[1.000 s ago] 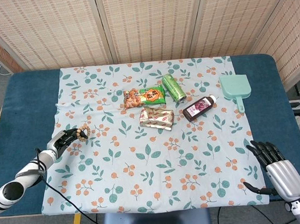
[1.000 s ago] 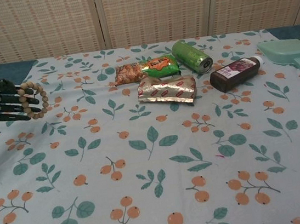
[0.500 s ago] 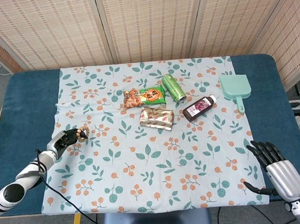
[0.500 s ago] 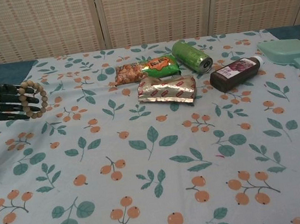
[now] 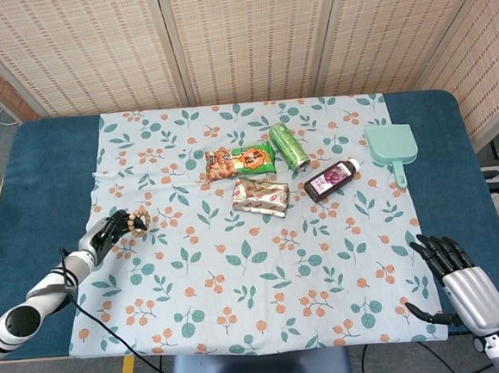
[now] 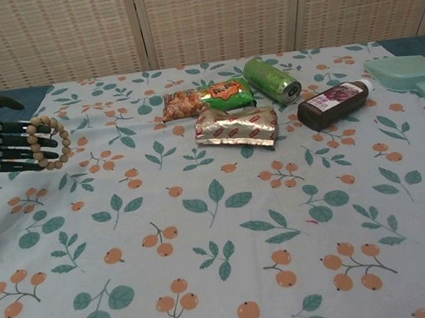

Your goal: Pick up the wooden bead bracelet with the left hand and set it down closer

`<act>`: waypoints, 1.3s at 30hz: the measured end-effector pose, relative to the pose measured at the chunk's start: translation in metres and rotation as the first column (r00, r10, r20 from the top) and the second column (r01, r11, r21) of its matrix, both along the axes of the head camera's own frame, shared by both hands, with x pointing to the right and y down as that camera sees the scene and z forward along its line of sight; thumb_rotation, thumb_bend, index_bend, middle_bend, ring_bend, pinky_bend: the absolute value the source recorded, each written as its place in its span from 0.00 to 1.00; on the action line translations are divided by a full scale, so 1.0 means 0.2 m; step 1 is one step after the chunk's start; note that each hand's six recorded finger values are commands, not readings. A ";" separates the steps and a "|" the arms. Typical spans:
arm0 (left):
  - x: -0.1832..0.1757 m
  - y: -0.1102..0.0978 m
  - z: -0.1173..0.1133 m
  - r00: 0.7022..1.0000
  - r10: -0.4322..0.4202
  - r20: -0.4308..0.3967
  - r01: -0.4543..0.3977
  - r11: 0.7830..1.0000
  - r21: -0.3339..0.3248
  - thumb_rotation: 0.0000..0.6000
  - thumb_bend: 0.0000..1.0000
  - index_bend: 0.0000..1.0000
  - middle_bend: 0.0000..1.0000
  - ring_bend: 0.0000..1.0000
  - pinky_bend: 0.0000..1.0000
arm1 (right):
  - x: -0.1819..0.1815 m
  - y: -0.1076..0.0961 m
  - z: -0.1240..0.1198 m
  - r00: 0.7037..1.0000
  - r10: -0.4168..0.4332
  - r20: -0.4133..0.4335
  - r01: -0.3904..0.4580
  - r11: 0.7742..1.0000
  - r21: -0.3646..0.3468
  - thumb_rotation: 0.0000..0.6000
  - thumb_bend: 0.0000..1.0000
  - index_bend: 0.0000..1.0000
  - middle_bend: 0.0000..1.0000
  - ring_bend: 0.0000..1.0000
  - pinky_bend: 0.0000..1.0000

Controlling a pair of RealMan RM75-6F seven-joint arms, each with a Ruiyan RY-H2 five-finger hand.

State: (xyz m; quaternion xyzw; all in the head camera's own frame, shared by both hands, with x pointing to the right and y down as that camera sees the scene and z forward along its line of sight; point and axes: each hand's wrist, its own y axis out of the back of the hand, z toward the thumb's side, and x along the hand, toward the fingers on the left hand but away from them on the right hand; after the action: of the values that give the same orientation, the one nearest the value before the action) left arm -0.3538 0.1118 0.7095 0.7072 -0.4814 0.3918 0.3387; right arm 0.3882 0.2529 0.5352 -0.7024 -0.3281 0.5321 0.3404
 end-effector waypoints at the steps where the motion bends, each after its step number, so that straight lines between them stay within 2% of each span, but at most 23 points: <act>1: 0.00 0.00 0.00 1.000 0.001 0.001 -0.001 1.000 0.000 0.34 0.55 0.49 0.43 0.20 0.00 | 0.00 0.00 0.00 1.000 0.000 0.000 0.000 1.000 0.000 0.54 0.18 0.00 0.00 0.00 0.00; 3: 0.00 0.00 0.00 1.000 0.006 0.004 -0.006 1.000 -0.001 0.40 0.57 0.50 0.43 0.20 0.00 | 0.00 0.00 0.00 1.000 0.001 0.000 -0.001 1.000 0.001 0.53 0.18 0.00 0.00 0.00 0.00; 10: 0.00 0.01 0.00 0.999 0.028 0.016 -0.028 1.000 -0.003 0.84 0.57 0.50 0.43 0.20 0.00 | 0.00 0.00 0.00 1.000 0.002 0.000 -0.002 1.000 0.003 0.53 0.18 0.00 0.00 0.00 0.00; 12: 0.00 0.01 0.01 0.999 0.029 0.020 -0.029 1.000 0.000 0.93 0.57 0.50 0.43 0.20 0.00 | 0.00 0.00 0.00 1.000 0.002 0.000 -0.002 1.000 0.003 0.53 0.18 0.00 0.00 0.00 0.00; 14: -0.01 0.01 0.01 0.999 0.026 0.021 -0.026 1.000 0.000 0.99 0.57 0.50 0.43 0.20 0.00 | 0.00 0.00 0.00 1.000 0.000 0.000 0.000 1.000 0.003 0.53 0.18 0.00 0.00 0.00 0.00; 16: -0.01 0.01 0.01 1.000 0.020 0.021 -0.020 1.000 -0.001 0.99 0.57 0.50 0.43 0.20 0.00 | 0.00 0.00 0.00 1.000 -0.001 0.001 0.001 1.000 0.002 0.53 0.18 0.00 0.00 0.00 0.00; 19: -0.01 0.01 0.01 1.000 0.014 0.020 -0.014 1.000 -0.003 0.94 0.57 0.50 0.43 0.20 0.00 | 0.00 0.00 0.00 1.000 -0.001 0.000 0.001 1.000 0.003 0.53 0.18 0.00 0.00 0.00 0.00; 23: -0.01 0.01 0.01 1.000 0.003 0.011 -0.003 1.000 -0.008 0.96 0.56 0.50 0.43 0.20 0.00 | 0.00 0.00 0.00 1.000 -0.001 -0.001 0.001 1.000 0.002 0.53 0.18 0.00 0.00 0.00 0.00; 27: -0.01 0.01 0.00 1.000 0.002 0.006 -0.002 1.000 -0.008 0.79 0.54 0.50 0.43 0.20 0.00 | 0.00 0.00 0.00 1.000 -0.001 -0.001 0.001 1.000 0.002 0.53 0.18 0.00 0.00 0.00 0.00; 33: -0.01 0.01 0.00 1.000 -0.003 0.005 0.003 1.000 -0.007 0.79 0.52 0.50 0.43 0.20 0.00 | 0.00 0.00 0.00 1.000 0.001 -0.001 -0.001 1.000 0.004 0.53 0.18 0.00 0.00 0.00 0.00; 37: -0.01 0.01 0.01 1.000 0.011 0.013 -0.011 1.000 -0.008 0.73 0.56 0.50 0.43 0.20 0.00 | 0.00 0.00 -0.01 1.000 0.002 0.000 -0.002 1.000 0.006 0.53 0.18 0.00 0.00 0.00 0.00; 39: -0.01 0.01 0.01 1.000 0.013 0.015 -0.013 1.000 -0.006 0.74 0.59 0.50 0.43 0.20 0.00 | 0.00 0.00 -0.01 1.000 0.003 0.001 -0.003 1.000 0.007 0.53 0.18 0.00 0.00 0.00 0.00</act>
State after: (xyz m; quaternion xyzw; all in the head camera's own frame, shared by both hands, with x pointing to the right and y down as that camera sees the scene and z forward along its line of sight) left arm -0.3556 0.1138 0.7117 0.7063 -0.4781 0.4009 0.3345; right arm 0.3889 0.2524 0.5335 -0.7009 -0.3310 0.5312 0.3420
